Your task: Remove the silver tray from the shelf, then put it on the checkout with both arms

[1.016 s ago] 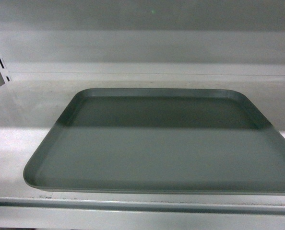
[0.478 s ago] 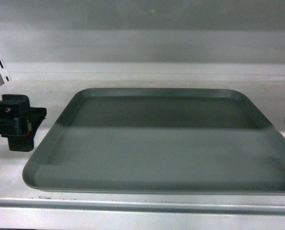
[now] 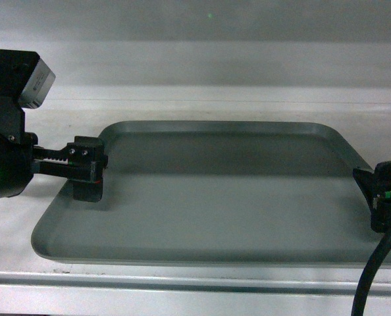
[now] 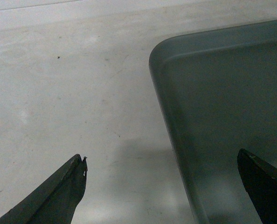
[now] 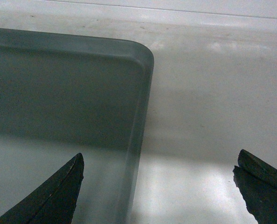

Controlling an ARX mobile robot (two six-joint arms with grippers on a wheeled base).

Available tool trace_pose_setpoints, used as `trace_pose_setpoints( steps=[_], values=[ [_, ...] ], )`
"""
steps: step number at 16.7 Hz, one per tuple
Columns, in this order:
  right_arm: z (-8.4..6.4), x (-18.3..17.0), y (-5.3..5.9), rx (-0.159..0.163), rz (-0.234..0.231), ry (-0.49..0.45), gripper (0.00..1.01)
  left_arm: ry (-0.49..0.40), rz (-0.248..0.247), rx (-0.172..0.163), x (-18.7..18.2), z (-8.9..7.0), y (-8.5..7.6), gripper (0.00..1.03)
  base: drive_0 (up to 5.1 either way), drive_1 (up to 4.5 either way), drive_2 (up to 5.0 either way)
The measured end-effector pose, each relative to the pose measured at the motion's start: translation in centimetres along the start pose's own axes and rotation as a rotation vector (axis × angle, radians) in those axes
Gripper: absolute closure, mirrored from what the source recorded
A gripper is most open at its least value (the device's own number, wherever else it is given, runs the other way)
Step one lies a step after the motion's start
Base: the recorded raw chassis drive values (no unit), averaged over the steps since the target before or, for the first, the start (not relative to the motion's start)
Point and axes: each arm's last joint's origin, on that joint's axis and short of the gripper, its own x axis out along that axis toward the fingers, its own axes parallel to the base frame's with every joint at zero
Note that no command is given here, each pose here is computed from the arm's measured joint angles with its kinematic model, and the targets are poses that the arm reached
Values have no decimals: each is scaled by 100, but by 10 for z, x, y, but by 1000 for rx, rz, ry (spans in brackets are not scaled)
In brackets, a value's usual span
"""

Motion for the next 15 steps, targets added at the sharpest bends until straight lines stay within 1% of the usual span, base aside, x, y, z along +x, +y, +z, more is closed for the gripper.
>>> trace_pose_setpoints(
  steps=[1, 2, 3, 4, 6, 7, 8, 9, 13, 14, 15],
  values=[
    [2, 3, 0, 15, -1, 15, 3, 9, 6, 0, 4, 1, 0, 5, 0, 0, 0],
    [5, 10, 1, 37, 3, 36, 3, 26, 6, -6, 9, 1, -1, 5, 0, 0, 0],
    [9, 14, 1, 49, -3, 40, 3, 33, 8, -13, 11, 2, -1, 5, 0, 0, 0],
    [12, 17, 1, 70, -4, 46, 3, 35, 9, -20, 14, 4, -1, 5, 0, 0, 0],
    [16, 24, 2, 99, -15, 52, 3, 34, 10, -35, 17, 5, -1, 5, 0, 0, 0],
    [18, 27, 2, 108, -19, 49, 3, 36, 13, -42, 17, 4, -1, 5, 0, 0, 0],
    [17, 30, 2, 125, -36, 60, 3, 40, 7, -46, 19, 2, -4, 5, 0, 0, 0],
    [9, 36, 2, 139, -42, 77, 3, 27, -2, -60, 19, 0, -9, 5, 0, 0, 0],
    [4, 38, 2, 138, -41, 69, 3, 14, 1, -61, 17, -9, -11, 5, 0, 0, 0],
    [4, 38, 3, 135, -38, 64, 3, 10, 4, -59, 16, -10, -12, 5, 0, 0, 0],
    [3, 37, 4, 124, -36, 61, 3, 10, 5, -59, 16, -11, -12, 5, 0, 0, 0]
  ],
)
